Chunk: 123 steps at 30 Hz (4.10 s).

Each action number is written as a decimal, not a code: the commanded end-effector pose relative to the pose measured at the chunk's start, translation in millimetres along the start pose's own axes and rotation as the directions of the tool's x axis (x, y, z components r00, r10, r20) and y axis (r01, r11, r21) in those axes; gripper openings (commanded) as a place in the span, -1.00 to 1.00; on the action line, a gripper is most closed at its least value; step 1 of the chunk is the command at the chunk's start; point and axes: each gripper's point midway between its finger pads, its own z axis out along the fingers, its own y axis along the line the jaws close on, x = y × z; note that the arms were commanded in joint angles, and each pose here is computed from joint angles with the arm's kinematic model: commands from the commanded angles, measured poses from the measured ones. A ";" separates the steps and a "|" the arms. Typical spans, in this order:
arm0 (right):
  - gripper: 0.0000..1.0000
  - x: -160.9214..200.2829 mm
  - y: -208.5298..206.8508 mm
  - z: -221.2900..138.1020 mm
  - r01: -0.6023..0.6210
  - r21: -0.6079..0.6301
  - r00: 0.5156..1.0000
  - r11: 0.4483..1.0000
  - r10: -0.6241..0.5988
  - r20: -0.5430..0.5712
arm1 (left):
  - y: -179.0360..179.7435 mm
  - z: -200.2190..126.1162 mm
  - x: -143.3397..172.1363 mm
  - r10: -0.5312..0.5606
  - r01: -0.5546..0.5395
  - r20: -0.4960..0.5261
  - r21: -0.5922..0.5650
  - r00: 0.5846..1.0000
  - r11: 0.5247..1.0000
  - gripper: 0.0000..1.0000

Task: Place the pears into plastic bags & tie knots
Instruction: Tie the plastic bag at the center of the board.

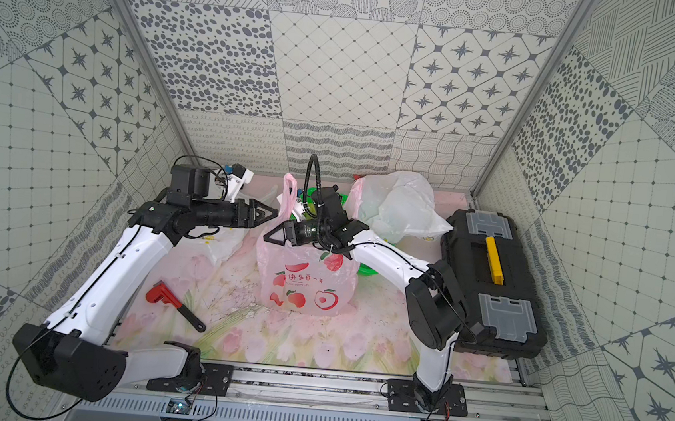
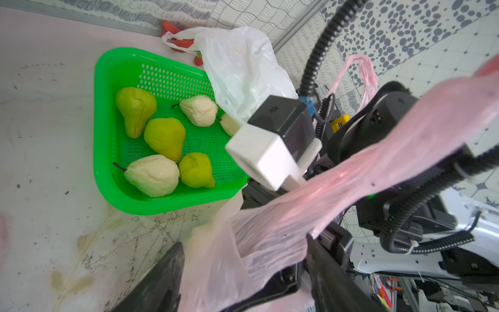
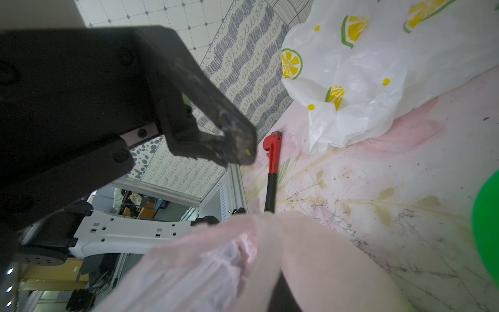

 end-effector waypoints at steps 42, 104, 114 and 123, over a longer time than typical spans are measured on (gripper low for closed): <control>0.45 -95.3 20.6 -95.8 -0.018 0.444 0.946 0.896 -0.128 0.297 | -22.8 33.2 6.8 0.095 -0.090 -0.012 0.220 0.995 0.971 -1.00; 0.64 -50.3 -32.8 -300.6 -0.170 0.488 0.805 0.856 -0.165 0.570 | 22.0 56.0 -7.2 0.015 -0.014 -0.088 0.008 0.996 1.000 -1.00; 0.43 -75.1 -83.8 -259.7 -0.106 0.410 0.803 0.906 -0.166 0.573 | 14.0 54.8 -1.0 0.030 -0.027 -0.105 0.025 0.994 0.999 -1.00; -0.59 -68.6 -81.7 -213.4 -0.067 0.432 0.842 0.899 -0.182 0.508 | 6.7 50.1 -4.8 0.021 -0.019 -0.105 0.020 0.994 1.000 -1.00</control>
